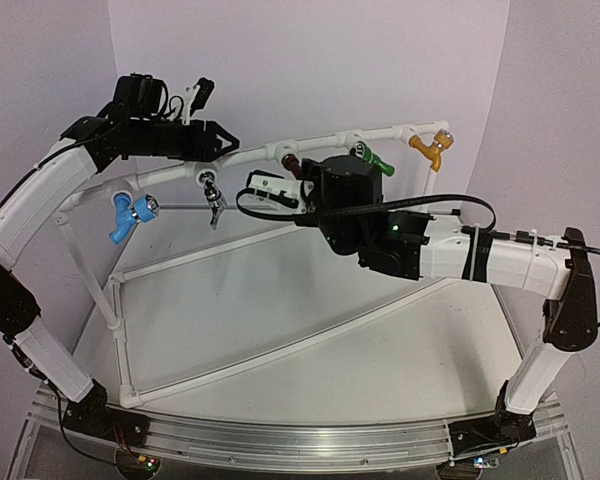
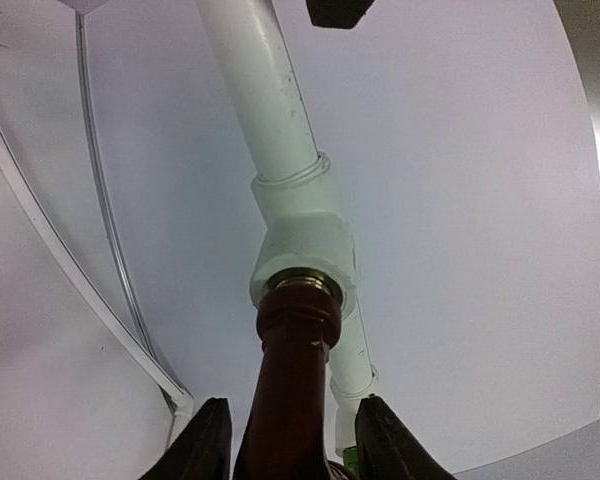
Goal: Install the water faucets
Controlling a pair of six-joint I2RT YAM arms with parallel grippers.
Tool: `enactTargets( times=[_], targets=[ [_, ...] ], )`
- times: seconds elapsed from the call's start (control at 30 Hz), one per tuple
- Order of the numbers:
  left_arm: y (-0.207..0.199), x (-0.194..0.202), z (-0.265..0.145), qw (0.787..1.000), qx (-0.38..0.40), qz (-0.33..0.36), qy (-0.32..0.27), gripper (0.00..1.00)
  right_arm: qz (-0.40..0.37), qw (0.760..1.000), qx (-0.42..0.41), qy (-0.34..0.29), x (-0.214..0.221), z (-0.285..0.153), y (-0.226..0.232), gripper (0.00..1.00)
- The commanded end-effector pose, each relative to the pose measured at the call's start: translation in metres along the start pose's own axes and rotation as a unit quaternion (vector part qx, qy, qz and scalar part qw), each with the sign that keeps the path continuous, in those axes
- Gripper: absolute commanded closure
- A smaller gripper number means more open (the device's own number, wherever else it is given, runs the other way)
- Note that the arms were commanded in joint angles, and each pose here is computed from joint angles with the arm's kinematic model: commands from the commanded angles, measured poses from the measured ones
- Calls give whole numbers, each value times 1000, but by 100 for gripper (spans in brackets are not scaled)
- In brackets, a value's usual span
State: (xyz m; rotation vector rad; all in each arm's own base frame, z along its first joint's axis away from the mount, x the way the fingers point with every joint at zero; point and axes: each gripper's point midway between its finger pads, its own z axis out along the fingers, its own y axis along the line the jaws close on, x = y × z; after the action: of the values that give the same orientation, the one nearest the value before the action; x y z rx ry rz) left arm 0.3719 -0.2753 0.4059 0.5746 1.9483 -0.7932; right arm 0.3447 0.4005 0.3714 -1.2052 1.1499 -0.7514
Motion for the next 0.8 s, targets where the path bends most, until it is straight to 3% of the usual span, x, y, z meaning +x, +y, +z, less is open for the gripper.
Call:
enactTargets(
  times=[0.0, 0.17, 0.3, 0.43, 0.53, 0.77],
  targets=[
    [9, 101, 16, 980, -10, -79, 181, 43, 131, 990, 47, 4, -4, 1, -30, 71],
    [8, 99, 16, 981, -9, -79, 179, 43, 268, 962, 47, -13, -6, -2, -37, 81],
    [8, 99, 16, 980, -9, -80, 181, 43, 450, 891, 37, -43, 0, -8, -51, 88],
    [9, 99, 17, 980, -9, -79, 180, 43, 634, 769, -5, -80, 16, -9, -62, 96],
    [8, 99, 16, 981, -7, -80, 179, 43, 758, 643, -57, -92, 27, -2, -60, 99],
    [6, 96, 13, 982, -7, -79, 173, 43, 888, 436, -92, -111, 28, 1, -78, 100]
  ],
)
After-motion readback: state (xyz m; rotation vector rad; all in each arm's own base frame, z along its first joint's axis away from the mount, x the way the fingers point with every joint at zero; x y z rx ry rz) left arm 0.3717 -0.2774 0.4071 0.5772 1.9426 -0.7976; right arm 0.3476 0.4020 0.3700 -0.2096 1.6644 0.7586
